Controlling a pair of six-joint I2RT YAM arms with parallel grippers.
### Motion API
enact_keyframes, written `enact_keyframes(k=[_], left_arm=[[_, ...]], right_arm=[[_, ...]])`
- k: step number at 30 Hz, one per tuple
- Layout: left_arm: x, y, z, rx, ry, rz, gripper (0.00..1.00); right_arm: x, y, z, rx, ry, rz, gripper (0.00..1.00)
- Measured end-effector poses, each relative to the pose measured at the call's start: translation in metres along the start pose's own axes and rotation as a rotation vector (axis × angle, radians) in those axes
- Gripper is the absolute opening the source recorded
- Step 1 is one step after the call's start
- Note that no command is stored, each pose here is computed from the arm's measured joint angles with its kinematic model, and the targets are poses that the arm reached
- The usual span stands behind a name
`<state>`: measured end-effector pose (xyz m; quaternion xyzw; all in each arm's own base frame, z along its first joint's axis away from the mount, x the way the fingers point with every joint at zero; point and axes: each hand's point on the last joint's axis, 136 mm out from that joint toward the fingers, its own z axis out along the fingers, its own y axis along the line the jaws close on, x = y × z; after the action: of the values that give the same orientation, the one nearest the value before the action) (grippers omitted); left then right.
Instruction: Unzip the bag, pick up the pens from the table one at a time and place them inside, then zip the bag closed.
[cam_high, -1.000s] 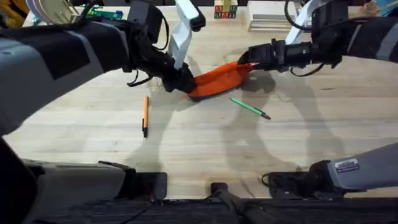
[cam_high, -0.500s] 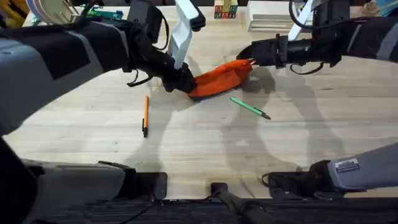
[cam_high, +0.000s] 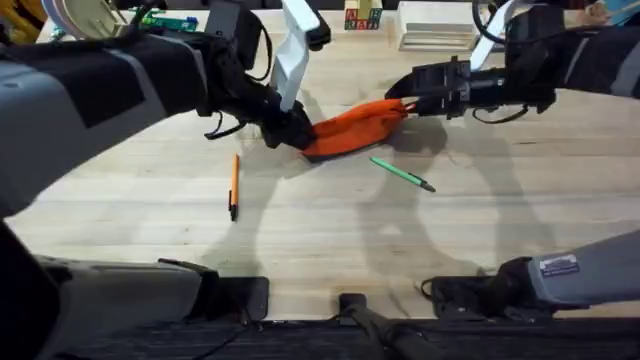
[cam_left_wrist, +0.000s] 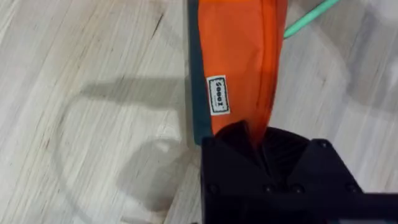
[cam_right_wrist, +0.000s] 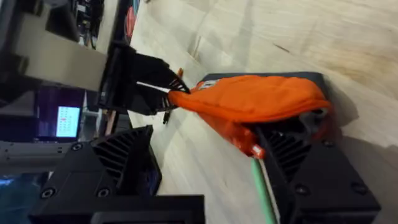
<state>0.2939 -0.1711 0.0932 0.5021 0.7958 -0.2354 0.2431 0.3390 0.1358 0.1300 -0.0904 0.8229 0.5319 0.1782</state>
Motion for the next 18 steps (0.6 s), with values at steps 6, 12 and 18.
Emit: enact_keyframes(k=[6, 12, 18], left_arm=[[0.0, 0.0, 0.0, -0.001, 0.001, 0.0, 0.042], [0.0, 0.0, 0.0, -0.002, 0.001, 0.0, 0.043], [0.0, 0.0, 0.0, -0.002, 0.001, 0.0, 0.042]], right_arm=[[-0.004, 0.017, -0.008, 0.001, -0.019, -0.055, 0.996], [-0.008, 0.043, -0.018, -0.004, -0.048, -0.132, 0.996], [-0.009, 0.066, -0.028, -0.005, -0.071, -0.196, 0.996]])
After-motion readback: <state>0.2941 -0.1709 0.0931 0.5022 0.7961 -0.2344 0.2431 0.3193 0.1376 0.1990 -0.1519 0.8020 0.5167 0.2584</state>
